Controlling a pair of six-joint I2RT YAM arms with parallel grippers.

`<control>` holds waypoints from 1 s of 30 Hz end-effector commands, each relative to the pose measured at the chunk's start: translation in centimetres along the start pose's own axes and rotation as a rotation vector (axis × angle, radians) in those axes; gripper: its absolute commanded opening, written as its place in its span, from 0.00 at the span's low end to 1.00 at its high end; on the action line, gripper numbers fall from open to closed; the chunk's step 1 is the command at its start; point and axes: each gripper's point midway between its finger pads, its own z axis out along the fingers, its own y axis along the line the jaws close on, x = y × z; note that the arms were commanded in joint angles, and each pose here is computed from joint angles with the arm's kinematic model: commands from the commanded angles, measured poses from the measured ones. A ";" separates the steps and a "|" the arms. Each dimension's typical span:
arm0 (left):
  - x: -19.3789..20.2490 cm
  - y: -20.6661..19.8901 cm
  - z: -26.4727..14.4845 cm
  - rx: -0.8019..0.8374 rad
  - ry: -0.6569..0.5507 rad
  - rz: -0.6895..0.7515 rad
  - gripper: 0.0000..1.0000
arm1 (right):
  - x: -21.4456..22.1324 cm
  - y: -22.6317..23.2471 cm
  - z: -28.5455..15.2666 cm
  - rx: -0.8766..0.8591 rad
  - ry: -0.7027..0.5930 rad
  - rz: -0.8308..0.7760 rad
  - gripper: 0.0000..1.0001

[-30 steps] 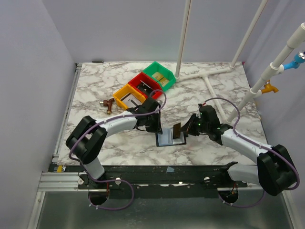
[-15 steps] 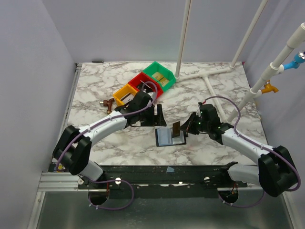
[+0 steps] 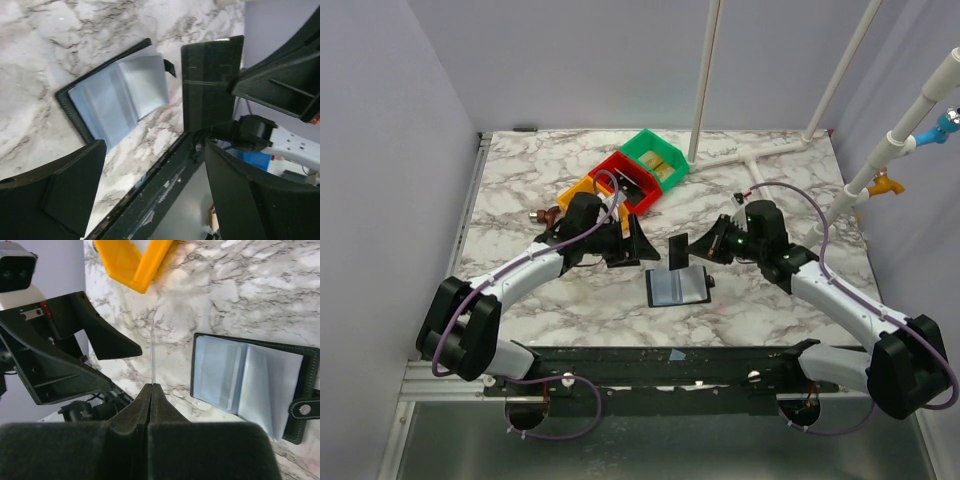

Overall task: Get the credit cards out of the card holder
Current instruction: Remove the credit card from the card holder.

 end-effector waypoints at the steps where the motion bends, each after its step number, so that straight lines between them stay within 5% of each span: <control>1: -0.6 -4.6 -1.3 0.212 0.003 0.030 0.82 | -0.8 3.2 -0.5 -0.105 0.020 0.002 0.01; 17: -0.6 -8.5 -2.2 0.444 0.047 -0.031 0.70 | -2.1 7.8 -0.7 -0.278 0.050 0.025 0.01; 30: -0.8 -9.1 -2.4 0.497 0.042 -0.066 0.27 | -1.2 7.7 -0.9 -0.294 0.083 0.031 0.01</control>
